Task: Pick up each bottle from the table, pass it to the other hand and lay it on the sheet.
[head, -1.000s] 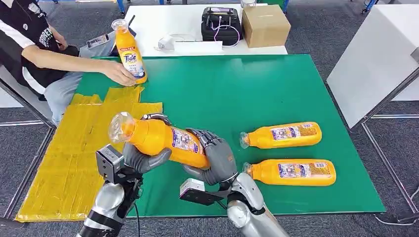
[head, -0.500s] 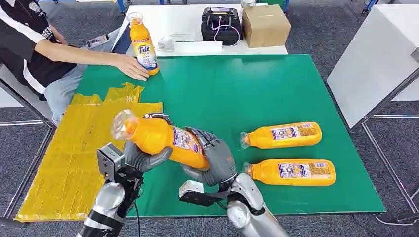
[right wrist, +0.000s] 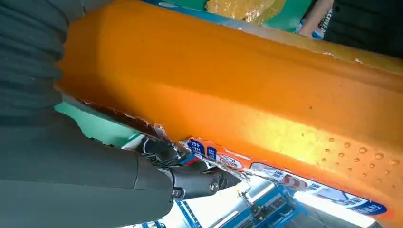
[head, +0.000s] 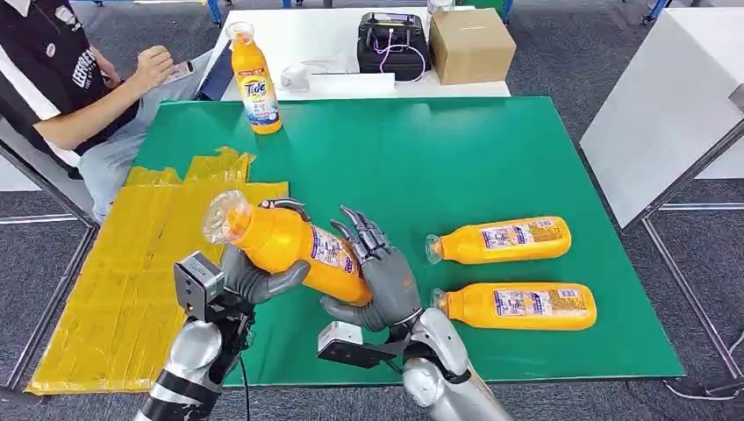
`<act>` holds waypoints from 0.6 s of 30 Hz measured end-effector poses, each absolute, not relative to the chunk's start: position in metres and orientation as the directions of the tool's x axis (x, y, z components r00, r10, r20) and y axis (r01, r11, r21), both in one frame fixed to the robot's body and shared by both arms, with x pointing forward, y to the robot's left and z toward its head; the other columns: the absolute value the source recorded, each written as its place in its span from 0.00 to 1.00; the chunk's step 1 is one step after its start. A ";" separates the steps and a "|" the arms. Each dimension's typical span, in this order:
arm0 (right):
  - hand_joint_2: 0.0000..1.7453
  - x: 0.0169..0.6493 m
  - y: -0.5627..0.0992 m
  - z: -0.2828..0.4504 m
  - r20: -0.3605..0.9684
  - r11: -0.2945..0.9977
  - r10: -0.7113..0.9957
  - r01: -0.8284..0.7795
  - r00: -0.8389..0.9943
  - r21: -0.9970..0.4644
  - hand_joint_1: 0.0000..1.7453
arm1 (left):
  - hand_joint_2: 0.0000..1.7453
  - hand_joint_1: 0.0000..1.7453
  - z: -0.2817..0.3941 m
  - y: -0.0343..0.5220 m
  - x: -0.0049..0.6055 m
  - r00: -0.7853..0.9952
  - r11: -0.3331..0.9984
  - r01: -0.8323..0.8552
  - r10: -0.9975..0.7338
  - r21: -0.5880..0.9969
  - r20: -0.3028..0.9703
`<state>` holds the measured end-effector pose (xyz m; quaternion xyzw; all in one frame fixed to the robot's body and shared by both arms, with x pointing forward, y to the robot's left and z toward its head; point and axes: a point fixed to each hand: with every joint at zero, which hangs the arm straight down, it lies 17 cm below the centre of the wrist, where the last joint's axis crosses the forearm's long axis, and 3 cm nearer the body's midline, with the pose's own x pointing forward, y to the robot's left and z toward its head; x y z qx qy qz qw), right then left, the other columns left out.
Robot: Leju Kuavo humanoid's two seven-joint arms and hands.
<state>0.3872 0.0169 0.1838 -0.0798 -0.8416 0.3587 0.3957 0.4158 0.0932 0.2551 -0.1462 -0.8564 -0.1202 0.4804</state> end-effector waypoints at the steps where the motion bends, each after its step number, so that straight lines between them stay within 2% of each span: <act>1: 1.00 0.387 0.017 0.184 0.609 0.730 0.418 -0.149 -0.674 -0.667 0.00 | 1.00 1.00 0.255 0.093 0.416 -0.496 0.929 0.366 0.135 0.065 0.858; 9: 1.00 0.387 0.016 0.185 0.608 0.732 0.419 -0.146 -0.674 -0.666 0.00 | 1.00 1.00 0.256 0.099 0.419 -0.519 0.944 0.318 0.093 0.092 0.850; 11: 1.00 0.387 0.016 0.185 0.607 0.733 0.419 -0.144 -0.675 -0.665 0.00 | 1.00 1.00 0.258 0.107 0.424 -0.559 0.961 0.220 -0.015 0.166 0.829; 13: 1.00 0.387 0.016 0.189 0.602 0.734 0.418 -0.137 -0.681 -0.665 0.00 | 1.00 1.00 0.263 0.121 0.430 -0.606 0.954 0.050 -0.206 0.295 0.768; 18: 1.00 0.381 0.013 0.211 0.588 0.761 0.398 -0.105 -0.704 -0.640 0.00 | 1.00 1.00 0.283 0.151 0.440 -0.593 0.804 -0.317 -0.582 0.503 0.557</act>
